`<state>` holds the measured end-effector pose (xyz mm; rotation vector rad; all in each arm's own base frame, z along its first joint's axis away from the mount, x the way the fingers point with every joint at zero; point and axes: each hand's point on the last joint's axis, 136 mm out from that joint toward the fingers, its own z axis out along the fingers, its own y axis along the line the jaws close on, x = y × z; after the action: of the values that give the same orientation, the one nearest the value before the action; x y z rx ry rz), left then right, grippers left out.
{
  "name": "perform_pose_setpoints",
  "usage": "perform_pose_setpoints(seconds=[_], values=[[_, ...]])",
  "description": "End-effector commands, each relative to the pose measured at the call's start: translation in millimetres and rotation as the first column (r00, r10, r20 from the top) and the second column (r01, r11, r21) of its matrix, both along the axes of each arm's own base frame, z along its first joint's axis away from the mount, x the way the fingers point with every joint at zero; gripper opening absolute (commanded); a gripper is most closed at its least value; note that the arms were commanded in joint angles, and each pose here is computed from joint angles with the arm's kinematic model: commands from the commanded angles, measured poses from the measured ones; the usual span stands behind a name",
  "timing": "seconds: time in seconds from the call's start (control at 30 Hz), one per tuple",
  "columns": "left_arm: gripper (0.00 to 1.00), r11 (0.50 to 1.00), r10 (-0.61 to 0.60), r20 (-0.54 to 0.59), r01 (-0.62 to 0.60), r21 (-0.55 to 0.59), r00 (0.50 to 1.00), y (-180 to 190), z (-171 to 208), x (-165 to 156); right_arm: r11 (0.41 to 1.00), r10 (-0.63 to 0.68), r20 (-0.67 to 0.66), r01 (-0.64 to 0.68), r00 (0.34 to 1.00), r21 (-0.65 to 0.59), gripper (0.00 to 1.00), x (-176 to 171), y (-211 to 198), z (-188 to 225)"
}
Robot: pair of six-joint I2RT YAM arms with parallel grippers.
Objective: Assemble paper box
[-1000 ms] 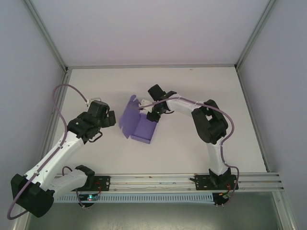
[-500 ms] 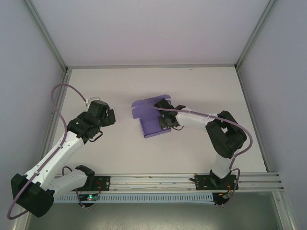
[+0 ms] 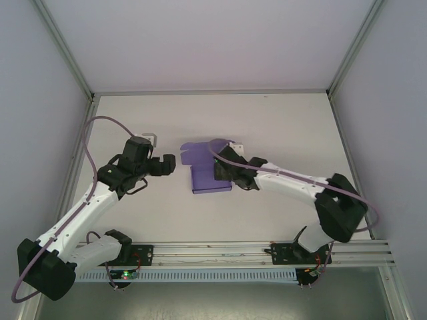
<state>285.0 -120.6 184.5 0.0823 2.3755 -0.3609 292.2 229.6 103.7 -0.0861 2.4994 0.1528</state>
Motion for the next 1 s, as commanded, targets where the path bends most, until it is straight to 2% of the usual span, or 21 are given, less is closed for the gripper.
perform_pose_setpoints(seconds=[0.0, 0.1, 0.17, 0.2, 0.27, 0.37, 0.4, 0.47, 0.5, 0.57, 0.67, 0.73, 0.87, 0.97], values=[[1.0, 0.973, -0.231, 0.066, 0.232, -0.004, 0.971, -28, 9, 0, 0.976, 0.205, 0.165, -0.187, 0.965, -0.115, 0.98, 12, -7, 29], [1.0, 0.948, -0.318, 0.083, 0.316, 0.041, 0.944, -37, 8, 8, 0.933, 0.339, 0.335, -0.269, 0.879, -0.237, 0.98, 31, -16, 66], [1.0, 0.919, -0.394, 0.067, 0.391, 0.056, 0.916, -47, 5, 10, 0.877, 0.478, 0.38, -0.403, 0.792, -0.263, 0.98, 36, -11, 75], [1.0, 0.897, -0.439, 0.037, 0.437, 0.065, 0.898, -52, 1, 10, 0.811, 0.585, 0.372, -0.53, 0.72, -0.248, 0.99, 32, -2, 76], [1.0, 0.857, -0.509, 0.007, 0.507, 0.09, 0.861, -59, -6, 13, 0.704, 0.702, 0.362, -0.674, 0.614, -0.222, 0.99, 30, 6, 82], [1.0, 0.836, -0.527, -0.035, 0.526, 0.157, 0.849, -57, -17, 27, 0.613, 0.779, 0.308, -0.767, 0.546, -0.191, 0.98, 39, 2, 81], [1.0, 0.823, -0.54, -0.049, 0.539, 0.176, 0.84, -57, -20, 31, 0.562, 0.816, 0.284, -0.807, 0.504, -0.183, 0.96, 39, 2, 79], [1.0, 0.793, -0.572, -0.09, 0.578, 0.193, 0.815, -59, -27, 34, 0.499, 0.86, 0.23, -0.846, 0.456, -0.19, 0.92, 43, 3, 71], [1.0, 0.778, -0.586, -0.11, 0.596, 0.198, 0.803, -60, -31, 36, 0.472, 0.878, 0.192, -0.86, 0.438, -0.194, 0.88, 45, 2, 65], [0.92, 0.752, -0.609, -0.153, 0.628, 0.202, 0.778, -62, -38, 40, 0.426, 0.905, 0.115, -0.884, 0.411, -0.193, 0.78, 50, 1, 54], [0.81, 0.735, -0.615, -0.202, 0.647, 0.204, 0.762, -63, -45, 46, 0.431, 0.901, 0.03, -0.885, 0.433, -0.175, 0.6, 62, -7, 46], [0.76, 0.725, -0.625, -0.212, 0.659, 0.2, 0.751, -66, -46, 49, 0.431, 0.9, 0.007, -0.889, 0.435, -0.151, 0.52, 65, -8, 44], [0.52, 0.712, -0.651, -0.21, 0.682, 0.164, 0.73, -75, -46, 51, 0.401, 0.914, -0.022, -0.91, 0.406, -0.107, 0.31, 63, -5, 37], [0.38, 0.709, -0.659, -0.207, 0.689, 0.15, 0.723, -78, -47, 53, 0.396, 0.917, -0.028, -0.915, 0.399, -0.072, 0.19, 60, 0, 34]])
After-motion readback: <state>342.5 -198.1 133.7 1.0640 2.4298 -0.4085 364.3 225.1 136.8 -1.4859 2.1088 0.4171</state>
